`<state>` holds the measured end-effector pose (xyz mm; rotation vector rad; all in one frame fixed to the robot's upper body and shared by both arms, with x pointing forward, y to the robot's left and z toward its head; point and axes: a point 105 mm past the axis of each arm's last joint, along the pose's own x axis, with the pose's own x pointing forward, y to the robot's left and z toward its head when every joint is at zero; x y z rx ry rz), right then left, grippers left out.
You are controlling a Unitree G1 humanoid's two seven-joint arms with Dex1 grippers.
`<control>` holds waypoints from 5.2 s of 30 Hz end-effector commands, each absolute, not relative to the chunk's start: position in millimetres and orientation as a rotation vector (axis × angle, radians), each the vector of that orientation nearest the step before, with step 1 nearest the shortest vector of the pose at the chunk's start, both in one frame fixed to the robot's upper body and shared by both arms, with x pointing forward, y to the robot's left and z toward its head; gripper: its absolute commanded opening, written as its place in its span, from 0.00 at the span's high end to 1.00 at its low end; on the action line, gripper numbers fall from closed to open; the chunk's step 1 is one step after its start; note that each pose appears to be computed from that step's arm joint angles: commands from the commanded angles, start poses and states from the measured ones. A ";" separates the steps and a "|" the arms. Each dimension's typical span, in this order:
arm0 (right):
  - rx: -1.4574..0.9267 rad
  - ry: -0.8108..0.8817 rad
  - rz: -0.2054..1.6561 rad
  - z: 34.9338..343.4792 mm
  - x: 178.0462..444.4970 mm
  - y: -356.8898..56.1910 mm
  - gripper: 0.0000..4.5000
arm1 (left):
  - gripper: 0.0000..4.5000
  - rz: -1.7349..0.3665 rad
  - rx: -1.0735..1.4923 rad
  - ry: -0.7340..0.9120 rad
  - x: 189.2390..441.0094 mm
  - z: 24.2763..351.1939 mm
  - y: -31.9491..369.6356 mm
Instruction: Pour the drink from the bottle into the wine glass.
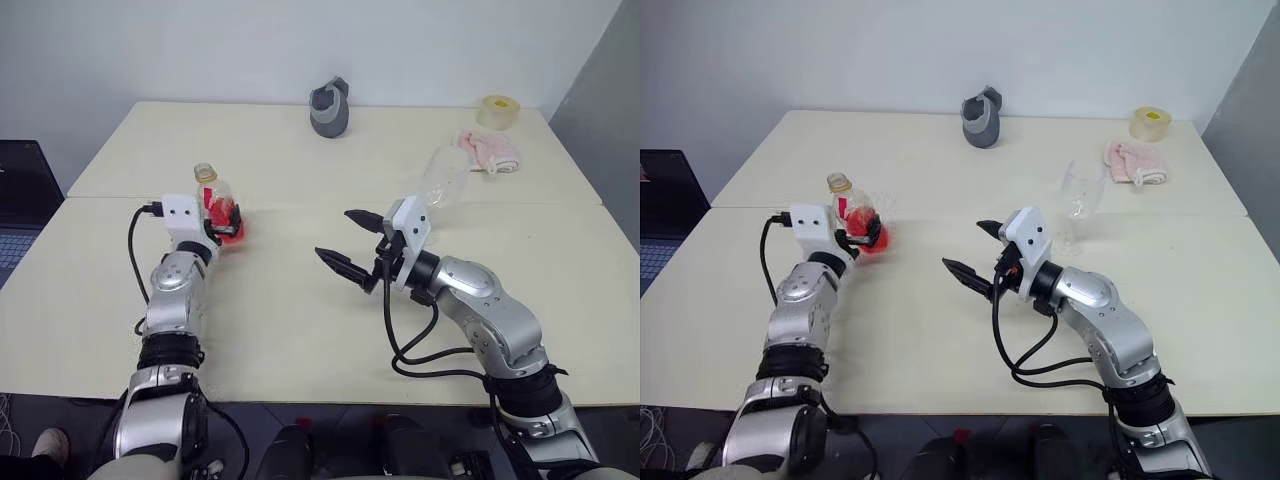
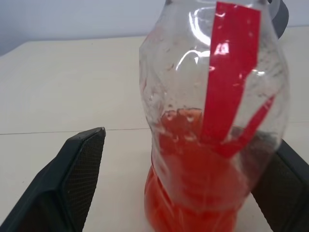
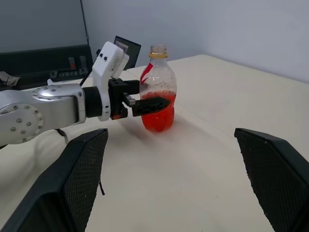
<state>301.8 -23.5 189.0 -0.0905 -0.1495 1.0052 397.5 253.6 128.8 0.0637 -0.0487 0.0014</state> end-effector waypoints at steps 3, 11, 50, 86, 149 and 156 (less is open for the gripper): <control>-0.105 -0.199 1.007 196.0 292.2 -25.5 0.00 | 0.00 -0.032 0.051 -0.081 370.6 148.8 247.6; -0.184 -0.134 0.854 176.3 301.0 -55.8 0.00 | 0.00 -0.145 0.048 0.051 313.3 135.8 232.3; -0.022 -0.022 0.234 130.0 416.8 -153.1 0.00 | 0.00 -1.054 0.079 0.037 269.7 173.2 117.4; -0.098 -0.084 0.867 168.6 385.6 -0.2 0.98 | 0.00 -0.445 0.097 0.081 235.4 140.7 206.2; -0.059 -0.110 1.072 186.4 261.8 -52.0 0.01 | 0.00 -0.132 0.071 -0.116 380.7 152.7 240.7; -0.053 -0.112 1.062 186.9 259.3 -51.6 0.01 | 0.00 -0.119 0.073 -0.127 391.4 156.3 248.3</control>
